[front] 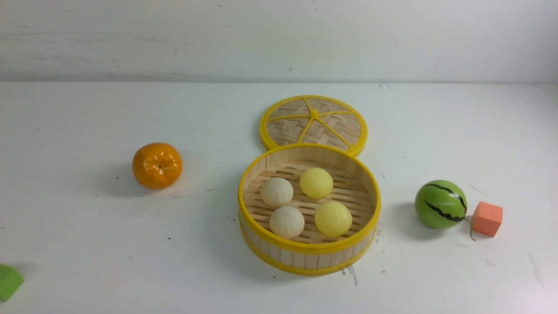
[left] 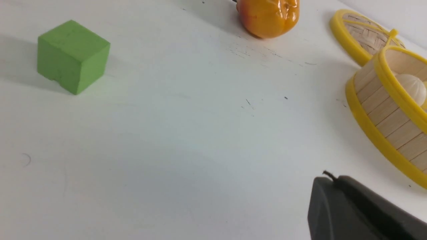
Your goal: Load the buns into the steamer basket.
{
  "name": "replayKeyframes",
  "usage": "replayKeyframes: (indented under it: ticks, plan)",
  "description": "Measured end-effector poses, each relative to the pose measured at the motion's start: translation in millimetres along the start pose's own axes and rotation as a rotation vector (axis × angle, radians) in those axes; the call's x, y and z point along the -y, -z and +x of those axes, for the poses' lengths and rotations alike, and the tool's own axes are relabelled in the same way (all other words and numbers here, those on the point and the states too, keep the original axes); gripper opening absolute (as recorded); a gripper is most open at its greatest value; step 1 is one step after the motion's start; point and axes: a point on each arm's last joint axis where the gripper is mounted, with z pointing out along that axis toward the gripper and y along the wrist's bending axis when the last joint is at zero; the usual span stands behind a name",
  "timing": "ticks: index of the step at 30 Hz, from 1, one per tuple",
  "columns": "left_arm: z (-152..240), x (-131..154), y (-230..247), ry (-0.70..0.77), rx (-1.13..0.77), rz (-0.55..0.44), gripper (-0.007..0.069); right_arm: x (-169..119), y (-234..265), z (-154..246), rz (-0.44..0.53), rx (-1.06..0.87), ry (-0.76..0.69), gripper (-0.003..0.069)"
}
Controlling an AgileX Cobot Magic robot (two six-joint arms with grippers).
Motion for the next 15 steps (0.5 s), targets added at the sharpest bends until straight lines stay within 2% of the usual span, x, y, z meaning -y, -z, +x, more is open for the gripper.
replayKeyframes:
  ticks: [15]
  plan:
    - [-0.1,0.0,0.0,0.002,0.001,0.0,-0.0013,0.0,0.0,0.0,0.0,0.0,0.0,0.0031]
